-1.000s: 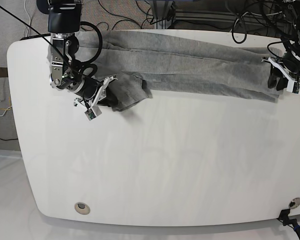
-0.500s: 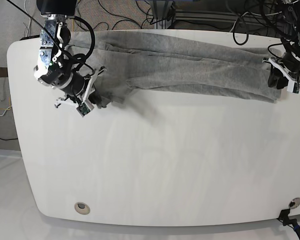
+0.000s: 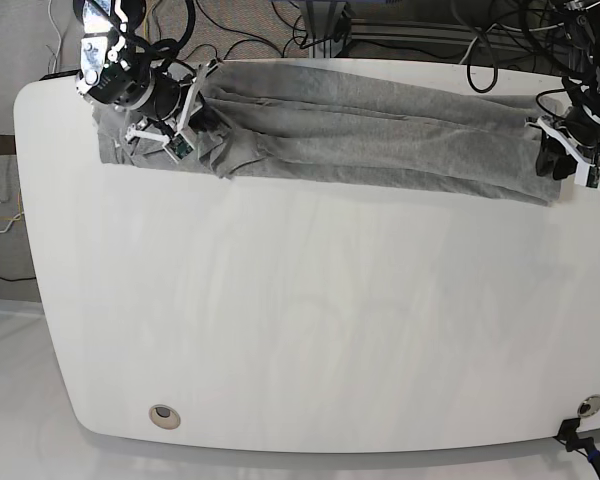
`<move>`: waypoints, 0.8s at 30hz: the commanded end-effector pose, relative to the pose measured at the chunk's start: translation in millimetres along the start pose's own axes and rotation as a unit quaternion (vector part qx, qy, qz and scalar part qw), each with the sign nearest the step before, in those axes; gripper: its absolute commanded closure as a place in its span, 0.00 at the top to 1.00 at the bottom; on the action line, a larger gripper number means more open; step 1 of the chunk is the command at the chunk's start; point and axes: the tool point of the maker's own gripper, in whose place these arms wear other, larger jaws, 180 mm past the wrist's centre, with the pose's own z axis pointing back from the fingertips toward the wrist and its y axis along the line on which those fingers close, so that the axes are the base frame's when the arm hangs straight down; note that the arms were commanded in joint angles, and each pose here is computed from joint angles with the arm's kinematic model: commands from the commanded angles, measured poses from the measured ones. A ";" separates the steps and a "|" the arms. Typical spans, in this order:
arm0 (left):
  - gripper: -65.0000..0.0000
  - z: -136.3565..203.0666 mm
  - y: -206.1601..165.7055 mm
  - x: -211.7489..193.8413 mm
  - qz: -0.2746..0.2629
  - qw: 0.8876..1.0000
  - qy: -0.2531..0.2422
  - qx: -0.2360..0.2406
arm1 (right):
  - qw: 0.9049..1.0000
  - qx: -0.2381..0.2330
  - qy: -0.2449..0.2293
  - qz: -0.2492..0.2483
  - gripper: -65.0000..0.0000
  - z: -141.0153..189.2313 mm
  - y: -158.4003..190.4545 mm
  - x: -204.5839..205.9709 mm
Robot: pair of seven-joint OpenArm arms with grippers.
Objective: Fold the T-shirt properly
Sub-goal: 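Fold the sleeve flap back onto the folded strip with the right gripper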
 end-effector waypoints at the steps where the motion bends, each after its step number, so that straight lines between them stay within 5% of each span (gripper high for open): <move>1: 0.27 3.6 4.8 14.1 -0.008 1.000 -0.021 0.002 | 1.000 0.020 -0.013 -0.007 0.00 6.2 10.4 -1.3; 11: 0.27 4.6 7.6 15.7 -0.013 1.000 -0.021 0.004 | 0.999 0.040 -0.001 -0.022 0.01 8.5 21.6 -16.1; 18: 0.27 4.8 8.0 15.9 -0.014 1.000 -0.021 0.004 | 0.999 0.028 -0.022 -0.017 0.59 9.2 16.5 -9.2; 24: 0.27 5.5 10.1 14.1 -0.027 0.999 -0.012 0.012 | 0.999 -0.007 -0.052 0.006 0.63 10.3 10.2 -4.8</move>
